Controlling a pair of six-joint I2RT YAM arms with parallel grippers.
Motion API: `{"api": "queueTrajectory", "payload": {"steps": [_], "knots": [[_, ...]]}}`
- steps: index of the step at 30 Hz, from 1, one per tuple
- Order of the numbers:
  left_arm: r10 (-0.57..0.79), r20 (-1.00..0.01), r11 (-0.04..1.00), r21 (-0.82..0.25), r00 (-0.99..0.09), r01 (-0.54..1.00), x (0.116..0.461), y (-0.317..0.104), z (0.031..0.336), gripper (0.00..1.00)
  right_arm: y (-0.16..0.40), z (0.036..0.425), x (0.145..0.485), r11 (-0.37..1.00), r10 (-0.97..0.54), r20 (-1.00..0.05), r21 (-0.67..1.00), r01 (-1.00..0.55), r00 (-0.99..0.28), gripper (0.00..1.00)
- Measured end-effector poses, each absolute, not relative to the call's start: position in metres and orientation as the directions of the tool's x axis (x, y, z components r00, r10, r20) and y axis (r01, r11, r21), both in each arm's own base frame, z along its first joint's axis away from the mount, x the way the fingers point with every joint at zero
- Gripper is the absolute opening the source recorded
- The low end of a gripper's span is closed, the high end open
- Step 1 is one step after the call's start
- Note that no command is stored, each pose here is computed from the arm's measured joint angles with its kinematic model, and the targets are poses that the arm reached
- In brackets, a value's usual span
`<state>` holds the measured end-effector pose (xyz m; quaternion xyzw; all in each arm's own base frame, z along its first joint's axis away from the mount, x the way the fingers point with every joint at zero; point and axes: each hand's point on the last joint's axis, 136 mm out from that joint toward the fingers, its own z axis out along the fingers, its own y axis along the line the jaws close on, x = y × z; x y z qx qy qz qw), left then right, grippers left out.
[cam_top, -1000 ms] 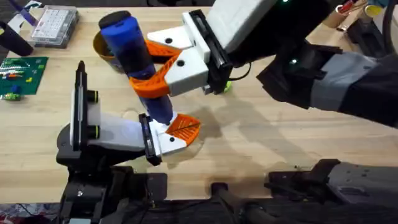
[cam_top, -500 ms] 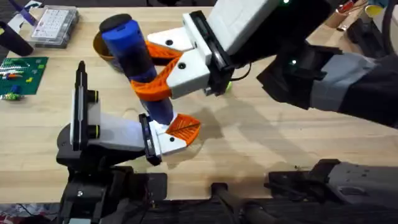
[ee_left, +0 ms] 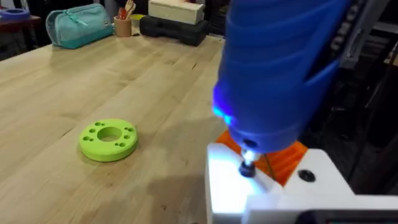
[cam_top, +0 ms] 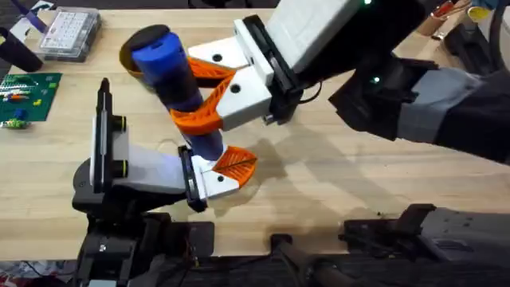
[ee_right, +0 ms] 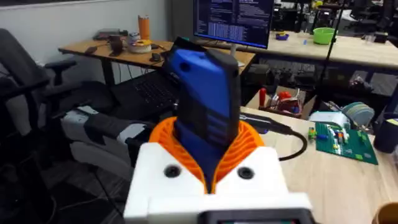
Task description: Pick up the gripper from the table and insert it into the empty holder that is missing its gripper. Then pick up a screw, insert it into the mounting hole, and use the screwdriver to tighten it. Finally, clean up the table by picking up the vegetable and placing it into the bucket.
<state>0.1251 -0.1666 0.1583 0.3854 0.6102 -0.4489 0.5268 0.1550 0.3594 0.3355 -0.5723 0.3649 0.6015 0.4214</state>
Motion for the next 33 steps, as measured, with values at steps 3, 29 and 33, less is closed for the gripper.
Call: {"api": "queueTrajectory", "payload": {"steps": [3, 29, 33], "knots": [[-0.003, -0.989, 0.300, -0.142, -0.148, 0.943, 0.1251, -0.1666, 0.1583, 0.005, 0.3592, 0.3356, 0.1545, -0.381, 0.089, -0.996, -0.044, -0.923, 0.011, 0.026], [-0.004, -0.988, 0.297, -0.148, -0.154, 0.943, 0.1246, -0.1667, 0.1582, 0.005, 0.3580, 0.3327, 0.1522, -0.391, 0.083, -0.996, -0.056, -0.919, 0.025, 0.026], [-0.004, -0.988, 0.297, -0.149, -0.154, 0.943, 0.1245, -0.1667, 0.1582, 0.005, 0.3591, 0.3316, 0.1553, -0.371, 0.072, -0.997, -0.037, -0.928, 0.011, 0.026]]}}
